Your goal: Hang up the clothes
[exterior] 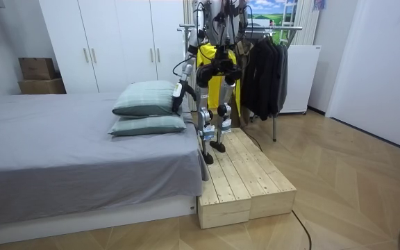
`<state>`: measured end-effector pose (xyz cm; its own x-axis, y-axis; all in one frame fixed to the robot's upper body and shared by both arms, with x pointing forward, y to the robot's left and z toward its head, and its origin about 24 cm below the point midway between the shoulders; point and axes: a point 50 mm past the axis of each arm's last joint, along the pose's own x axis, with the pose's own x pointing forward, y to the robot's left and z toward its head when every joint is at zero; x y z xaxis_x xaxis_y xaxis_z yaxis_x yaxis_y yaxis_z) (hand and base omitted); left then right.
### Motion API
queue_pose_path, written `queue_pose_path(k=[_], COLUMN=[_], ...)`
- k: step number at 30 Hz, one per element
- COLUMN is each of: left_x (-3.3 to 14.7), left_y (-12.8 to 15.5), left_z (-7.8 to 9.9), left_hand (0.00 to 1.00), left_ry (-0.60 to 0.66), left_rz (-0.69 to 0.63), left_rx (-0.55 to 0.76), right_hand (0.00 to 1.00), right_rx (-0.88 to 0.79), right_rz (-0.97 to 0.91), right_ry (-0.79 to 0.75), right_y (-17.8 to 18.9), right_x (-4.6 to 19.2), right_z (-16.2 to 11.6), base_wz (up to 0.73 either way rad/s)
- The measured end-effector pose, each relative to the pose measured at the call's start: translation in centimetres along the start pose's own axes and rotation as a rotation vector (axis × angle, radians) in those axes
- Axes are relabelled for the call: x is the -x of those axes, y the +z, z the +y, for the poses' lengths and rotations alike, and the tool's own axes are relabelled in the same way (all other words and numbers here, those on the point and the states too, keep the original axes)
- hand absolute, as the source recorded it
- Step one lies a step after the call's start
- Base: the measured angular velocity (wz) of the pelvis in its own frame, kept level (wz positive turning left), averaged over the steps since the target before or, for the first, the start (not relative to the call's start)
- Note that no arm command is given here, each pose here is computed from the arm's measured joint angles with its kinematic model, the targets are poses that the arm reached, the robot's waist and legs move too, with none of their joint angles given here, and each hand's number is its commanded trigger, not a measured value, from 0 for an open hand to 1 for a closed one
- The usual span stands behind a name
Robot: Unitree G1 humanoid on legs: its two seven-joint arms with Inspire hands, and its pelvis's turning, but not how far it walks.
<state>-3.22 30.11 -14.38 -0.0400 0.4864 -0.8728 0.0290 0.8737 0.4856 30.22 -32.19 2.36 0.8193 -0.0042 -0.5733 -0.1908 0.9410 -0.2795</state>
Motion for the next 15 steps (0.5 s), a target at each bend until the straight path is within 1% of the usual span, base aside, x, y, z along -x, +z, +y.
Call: queue_pose_path(k=[9, 15], left_x=[0.0, 0.0], left_y=[0.0, -0.1], left_z=[0.0, 0.0], left_hand=[0.00, 0.00], left_ry=[0.000, 0.003], left_rz=[-0.001, 0.002], left_rx=[-0.001, 0.001], right_hand=[1.00, 1.00], right_rx=[0.003, 0.026], right_rz=[-0.002, -0.032], right_ry=[-0.009, -0.084], right_y=[0.1, 1.0], right_x=[0.0, 0.1], right_z=[-0.1, -0.6], base_wz=[-0.01, -0.13])
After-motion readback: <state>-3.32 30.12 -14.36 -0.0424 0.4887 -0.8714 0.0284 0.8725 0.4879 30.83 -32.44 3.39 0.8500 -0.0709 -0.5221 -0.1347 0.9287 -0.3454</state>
